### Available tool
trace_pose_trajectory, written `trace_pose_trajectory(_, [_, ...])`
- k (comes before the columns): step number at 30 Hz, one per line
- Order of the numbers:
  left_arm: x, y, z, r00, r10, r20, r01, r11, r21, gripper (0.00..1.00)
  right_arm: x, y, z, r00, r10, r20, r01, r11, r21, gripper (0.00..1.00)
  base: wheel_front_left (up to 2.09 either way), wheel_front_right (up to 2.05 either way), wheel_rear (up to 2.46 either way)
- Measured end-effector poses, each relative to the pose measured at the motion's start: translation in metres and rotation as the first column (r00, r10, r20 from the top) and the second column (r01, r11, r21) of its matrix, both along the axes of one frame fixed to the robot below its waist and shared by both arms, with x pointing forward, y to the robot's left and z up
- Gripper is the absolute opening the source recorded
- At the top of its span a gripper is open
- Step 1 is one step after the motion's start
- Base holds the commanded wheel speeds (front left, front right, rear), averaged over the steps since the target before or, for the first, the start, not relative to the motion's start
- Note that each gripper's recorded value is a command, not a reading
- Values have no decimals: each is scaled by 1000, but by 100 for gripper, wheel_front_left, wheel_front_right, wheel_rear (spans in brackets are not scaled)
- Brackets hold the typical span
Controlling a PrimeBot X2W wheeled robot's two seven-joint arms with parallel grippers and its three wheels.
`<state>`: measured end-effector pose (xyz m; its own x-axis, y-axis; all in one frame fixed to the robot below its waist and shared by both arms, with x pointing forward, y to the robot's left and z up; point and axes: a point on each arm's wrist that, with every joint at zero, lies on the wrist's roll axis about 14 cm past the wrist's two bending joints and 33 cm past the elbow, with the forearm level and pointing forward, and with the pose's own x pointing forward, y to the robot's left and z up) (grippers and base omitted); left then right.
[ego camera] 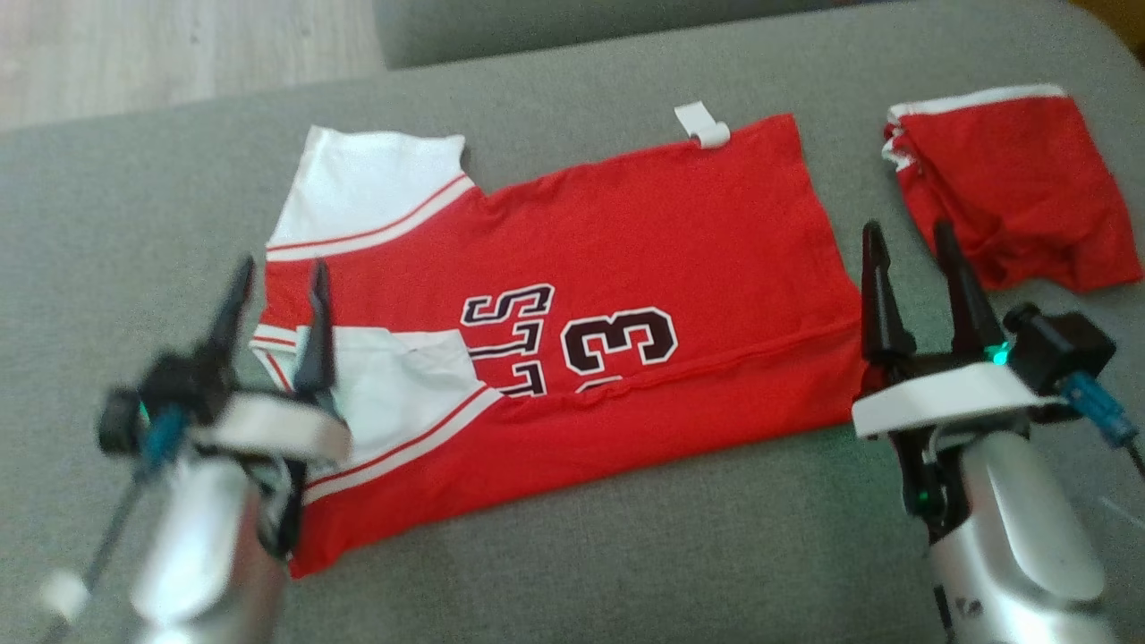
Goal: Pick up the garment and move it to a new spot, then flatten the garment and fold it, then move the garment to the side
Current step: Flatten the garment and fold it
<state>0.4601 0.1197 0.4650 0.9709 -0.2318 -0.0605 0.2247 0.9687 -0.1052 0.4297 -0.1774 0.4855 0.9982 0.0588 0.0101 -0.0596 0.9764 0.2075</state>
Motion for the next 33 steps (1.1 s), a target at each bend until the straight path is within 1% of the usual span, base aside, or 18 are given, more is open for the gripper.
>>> trace_pose_trajectory(2, [22, 5, -3, 999, -17, -28, 19, 998, 53, 100, 7, -2, 0, 1000, -5, 2, 5, 1000, -2, 100, 0, 0, 0])
trace_pose_trajectory(5, [61, 12, -7, 992, -46, -114, 62, 988, 142, 100, 20, -5, 0, 1000, -11, 9, 11, 1000, -6, 100, 0, 0, 0])
trace_pose_trajectory(9, [116, 26, -12, 967, -30, -253, 94, 966, 242, 100, 40, -8, -1, 1000, -10, 17, 10, 1000, -6, 100, 0, 0, 0])
trace_pose_trajectory(12, [144, 29, -26, 923, -20, -383, 135, 952, 276, 100, 52, -8, -5, 1000, -6, 17, 5, 1000, 3, 100, 0, 0, 0])
trace_pose_trajectory(15, [152, 25, -56, 865, -25, -500, 209, 926, 315, 100, 56, -17, -16, 1000, -29, -5, 30, 999, 17, 100, 0, 0, 0])
trace_pose_trajectory(18, [153, 22, -87, 807, -31, -590, 256, 918, 302, 100, 54, -24, -29, 998, -47, -36, 48, 999, 19, 100, 0, 0, 0])
trace_pose_trajectory(21, [153, 18, -107, 761, -38, -648, 293, 911, 291, 100, 51, -32, -35, 997, -64, -52, 65, 998, 13, 100, 0, 0, 0])
trace_pose_trajectory(26, [163, 10, -113, 726, -56, -686, 310, 917, 253, 100, 47, -42, -40, 993, -91, -68, 92, 996, 4, 100, 0, 0, 0])
trace_pose_trajectory(28, [163, 8, -117, 703, -60, -709, 318, 918, 237, 100, 46, -45, -41, 993, -97, -69, 98, 995, 0, 100, 0, 0, 0])
trace_pose_trajectory(33, [161, -2, -119, 663, -89, -744, 343, 919, 196, 100, 45, -51, -42, 991, -113, -72, 113, 994, -7, 100, 0, 0, 0])
